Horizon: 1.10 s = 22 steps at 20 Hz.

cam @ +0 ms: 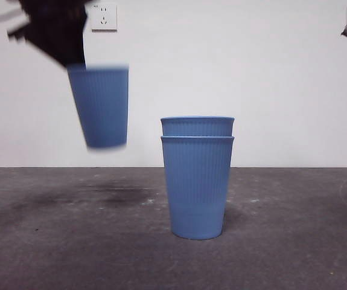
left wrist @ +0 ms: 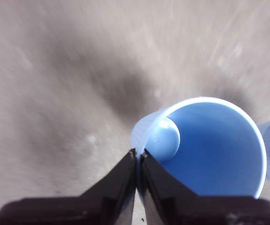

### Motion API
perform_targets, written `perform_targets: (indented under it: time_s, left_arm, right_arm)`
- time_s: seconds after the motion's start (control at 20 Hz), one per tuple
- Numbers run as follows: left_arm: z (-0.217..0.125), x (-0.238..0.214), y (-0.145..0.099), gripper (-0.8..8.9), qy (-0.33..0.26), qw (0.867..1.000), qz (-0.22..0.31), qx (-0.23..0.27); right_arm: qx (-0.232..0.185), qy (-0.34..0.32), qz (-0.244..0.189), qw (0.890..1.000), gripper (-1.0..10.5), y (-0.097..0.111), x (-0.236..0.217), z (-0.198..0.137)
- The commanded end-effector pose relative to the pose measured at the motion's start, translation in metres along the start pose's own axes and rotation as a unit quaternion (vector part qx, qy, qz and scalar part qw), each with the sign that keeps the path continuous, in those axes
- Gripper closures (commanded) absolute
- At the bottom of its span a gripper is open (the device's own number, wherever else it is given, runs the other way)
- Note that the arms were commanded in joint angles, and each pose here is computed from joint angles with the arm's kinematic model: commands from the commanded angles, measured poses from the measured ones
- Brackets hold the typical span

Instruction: Pick up the cup on the top,put the cup on the left,pick up the cup in the middle,put the cup on the right

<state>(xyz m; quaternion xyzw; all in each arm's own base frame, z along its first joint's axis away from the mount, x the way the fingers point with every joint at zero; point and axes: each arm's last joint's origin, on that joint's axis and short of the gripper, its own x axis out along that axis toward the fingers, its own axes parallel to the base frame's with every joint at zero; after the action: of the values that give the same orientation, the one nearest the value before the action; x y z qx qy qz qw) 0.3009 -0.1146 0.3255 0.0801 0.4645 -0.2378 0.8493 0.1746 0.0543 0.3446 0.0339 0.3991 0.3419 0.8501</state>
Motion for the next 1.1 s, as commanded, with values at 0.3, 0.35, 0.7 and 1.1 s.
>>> perform_targets:
  time_s: [0.3,0.35,0.7,1.1]
  left_arm:
    - [-0.042,0.064,0.006,8.22,0.015,1.0,-0.005,-0.002]
    - [-0.045,0.069,0.007,8.22,0.019,1.0,-0.006,-0.003]
    - [-0.049,0.082,0.008,7.63,0.036,0.999,-0.008,-0.005]
    - [-0.044,0.079,0.008,5.83,0.021,1.0,-0.007,-0.015]
  right_arm:
    - [-0.016,0.018,0.031,0.999,4.4,0.003,0.043,0.018]
    - [-0.021,0.024,0.028,0.999,4.4,0.005,0.051,0.019]
    - [-0.065,0.078,-0.022,0.995,4.4,0.019,0.109,0.021]
    - [-0.07,0.095,-0.024,0.993,4.4,0.025,0.125,0.019]
